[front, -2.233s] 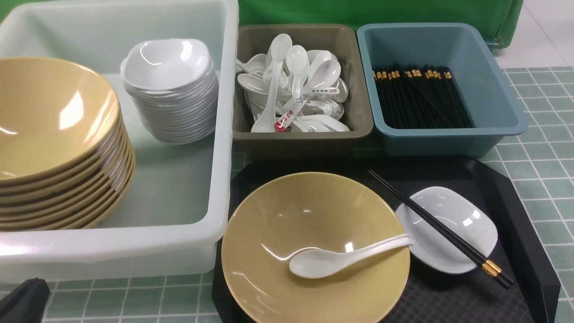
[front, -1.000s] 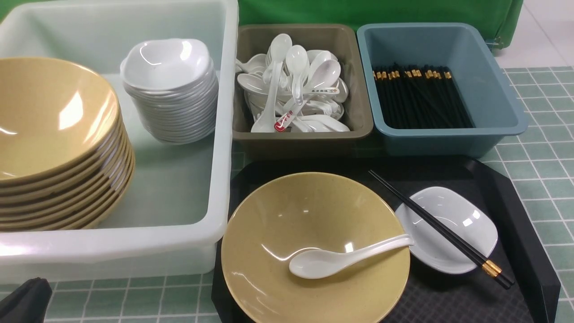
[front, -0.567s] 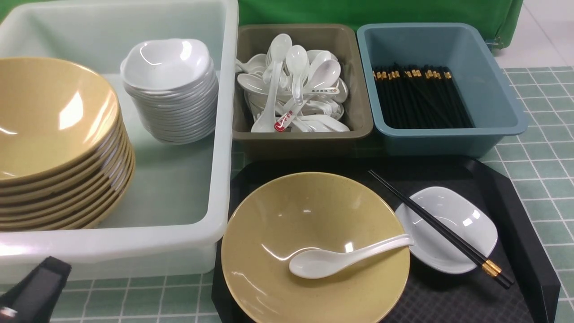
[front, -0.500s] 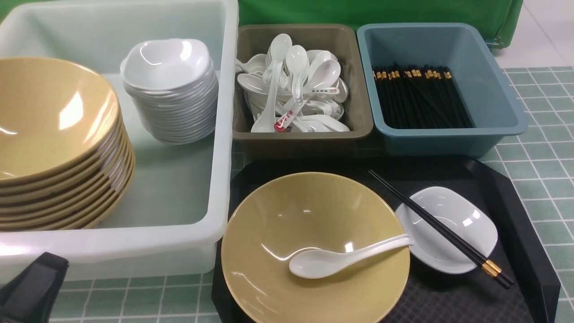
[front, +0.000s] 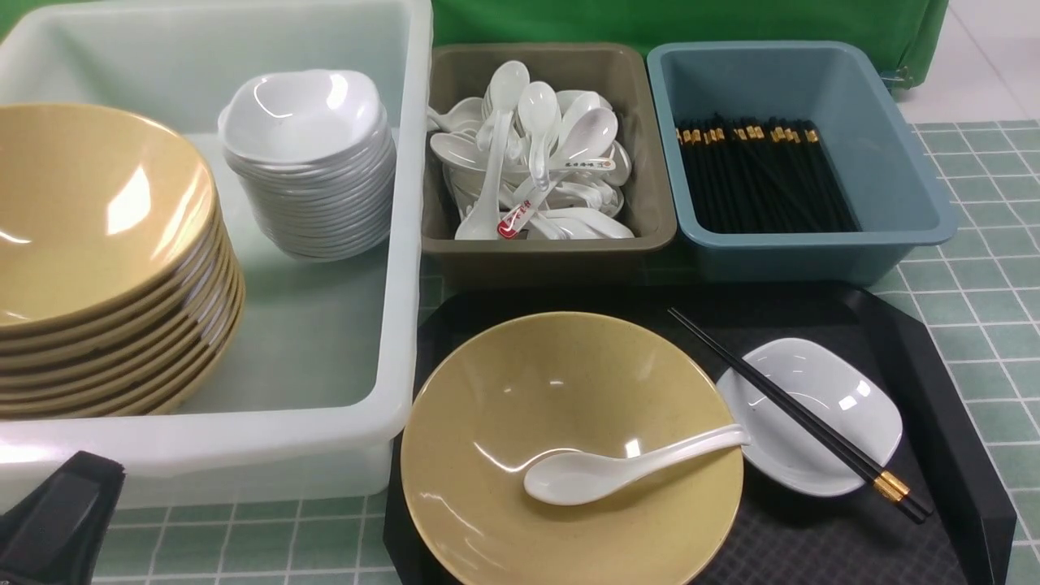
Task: On blue table put chopsticks spoon bowls plates into blue grey white boxes.
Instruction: 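Move the grippers toward the tableware on the black tray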
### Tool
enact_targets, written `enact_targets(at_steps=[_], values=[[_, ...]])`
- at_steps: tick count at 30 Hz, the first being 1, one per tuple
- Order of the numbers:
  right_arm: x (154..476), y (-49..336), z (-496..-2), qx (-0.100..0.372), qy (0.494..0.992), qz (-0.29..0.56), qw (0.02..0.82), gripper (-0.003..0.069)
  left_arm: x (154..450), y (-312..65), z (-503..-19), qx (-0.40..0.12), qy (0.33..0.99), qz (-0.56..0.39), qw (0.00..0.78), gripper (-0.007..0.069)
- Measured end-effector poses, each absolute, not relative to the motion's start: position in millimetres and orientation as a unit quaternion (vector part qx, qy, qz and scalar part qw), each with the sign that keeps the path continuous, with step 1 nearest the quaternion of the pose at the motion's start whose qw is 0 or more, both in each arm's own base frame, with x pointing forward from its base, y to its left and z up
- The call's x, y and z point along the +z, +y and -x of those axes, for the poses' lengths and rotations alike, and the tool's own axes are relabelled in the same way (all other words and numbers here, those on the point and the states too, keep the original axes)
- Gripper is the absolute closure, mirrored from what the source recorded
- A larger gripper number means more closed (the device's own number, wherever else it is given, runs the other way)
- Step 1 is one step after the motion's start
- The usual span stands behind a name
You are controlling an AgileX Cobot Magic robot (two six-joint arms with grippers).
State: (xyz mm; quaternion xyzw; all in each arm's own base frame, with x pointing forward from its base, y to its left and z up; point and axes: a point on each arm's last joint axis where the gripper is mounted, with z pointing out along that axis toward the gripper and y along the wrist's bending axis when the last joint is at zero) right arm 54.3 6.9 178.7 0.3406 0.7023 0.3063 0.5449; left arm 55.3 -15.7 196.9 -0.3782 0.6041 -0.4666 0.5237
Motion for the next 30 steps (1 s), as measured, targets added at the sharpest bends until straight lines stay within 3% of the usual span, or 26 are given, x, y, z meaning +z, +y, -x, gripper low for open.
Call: enact_targets(at_steps=[4, 6, 8, 10, 11, 13, 15, 20, 26, 30], values=[[225, 14, -47, 0.291, 0.721, -0.207, 0.594, 0.0449, 229, -20, -49, -0.446, 0.620, 0.290, 0.577, 0.0638], [249, 17, -44, 0.266, 0.732, -0.141, 0.611, 0.0487, 251, -22, -44, -0.406, 0.631, 0.221, 0.623, 0.0638], [280, 21, -50, 0.221, 0.762, -0.057, 0.606, 0.0574, 281, -25, -42, -0.351, 0.652, 0.142, 0.657, 0.0638], [311, 25, -67, 0.166, 0.803, 0.024, 0.571, 0.0620, 300, -30, -51, -0.295, 0.701, 0.068, 0.645, 0.0638], [314, 25, -69, 0.167, 0.804, 0.025, 0.570, 0.0620, 307, -31, -52, -0.286, 0.708, 0.053, 0.644, 0.0638], [339, 32, -99, 0.113, 0.853, 0.127, 0.493, 0.0623, 326, -36, -68, -0.219, 0.786, -0.045, 0.576, 0.0638], [346, 35, -113, 0.102, 0.868, 0.161, 0.458, 0.0623, 338, -37, -74, -0.187, 0.813, -0.076, 0.546, 0.0638], [346, 52, -166, 0.094, 0.912, 0.291, 0.272, 0.0623, 361, -29, -104, -0.096, 0.894, -0.178, 0.401, 0.0638], [311, 81, -212, 0.061, 0.910, 0.373, 0.169, 0.0620, 372, -59, -135, -0.118, 0.885, -0.288, 0.345, 0.0638], [280, 96, -237, 0.031, 0.915, 0.378, 0.135, 0.0598, 370, -94, -159, -0.142, 0.868, -0.354, 0.318, 0.0638]])
